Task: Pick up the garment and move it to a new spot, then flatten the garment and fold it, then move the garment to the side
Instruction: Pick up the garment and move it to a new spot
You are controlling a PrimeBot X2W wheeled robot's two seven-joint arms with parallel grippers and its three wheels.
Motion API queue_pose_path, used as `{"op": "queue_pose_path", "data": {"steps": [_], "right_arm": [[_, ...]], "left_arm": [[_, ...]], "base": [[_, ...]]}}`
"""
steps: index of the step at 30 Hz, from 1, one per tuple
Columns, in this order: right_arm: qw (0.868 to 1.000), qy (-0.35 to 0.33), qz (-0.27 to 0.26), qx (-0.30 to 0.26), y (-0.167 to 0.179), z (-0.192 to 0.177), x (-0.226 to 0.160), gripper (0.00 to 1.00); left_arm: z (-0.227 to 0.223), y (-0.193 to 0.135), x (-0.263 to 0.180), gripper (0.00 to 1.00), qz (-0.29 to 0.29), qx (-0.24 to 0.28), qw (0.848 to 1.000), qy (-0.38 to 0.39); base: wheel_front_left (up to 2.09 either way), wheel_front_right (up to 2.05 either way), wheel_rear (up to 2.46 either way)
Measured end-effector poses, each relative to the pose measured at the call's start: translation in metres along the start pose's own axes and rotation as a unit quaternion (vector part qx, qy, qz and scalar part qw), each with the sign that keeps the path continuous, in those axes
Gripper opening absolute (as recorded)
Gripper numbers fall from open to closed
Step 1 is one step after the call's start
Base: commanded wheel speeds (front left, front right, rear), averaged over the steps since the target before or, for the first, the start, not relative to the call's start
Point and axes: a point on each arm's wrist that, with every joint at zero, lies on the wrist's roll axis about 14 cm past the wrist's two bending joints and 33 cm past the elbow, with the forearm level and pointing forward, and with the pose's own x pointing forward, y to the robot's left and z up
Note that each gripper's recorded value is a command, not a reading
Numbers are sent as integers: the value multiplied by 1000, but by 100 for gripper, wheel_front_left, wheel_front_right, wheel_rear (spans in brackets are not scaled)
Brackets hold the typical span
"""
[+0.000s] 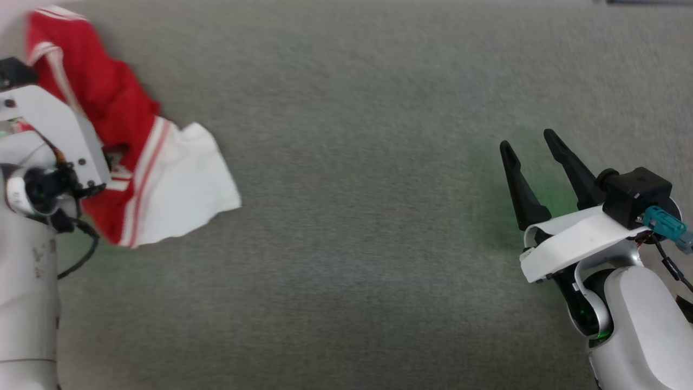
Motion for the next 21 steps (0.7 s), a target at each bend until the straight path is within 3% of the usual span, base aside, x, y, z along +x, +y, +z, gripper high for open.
{"op": "queue_pose_path", "data": {"steps": [5,11,12,13,21], "right_arm": [[1000,21,-22,7,-19,-19,-3,100],[998,34,-42,16,-34,-33,-4,100],[998,34,-45,19,-36,-34,-3,100],[998,36,-46,19,-37,-35,-4,100],[998,35,-51,20,-40,-35,-5,100]], "left_arm": [[-27,-8,32,100,9,-11,996,87],[-39,-13,54,100,19,-21,991,128],[-40,-14,57,57,20,-20,991,133],[-41,-14,59,0,20,-19,990,136],[-26,-17,55,0,20,-26,994,106]], "base": [[0,0,0],[0,0,0],[0,0,0],[0,0,0],[0,0,0]]}}
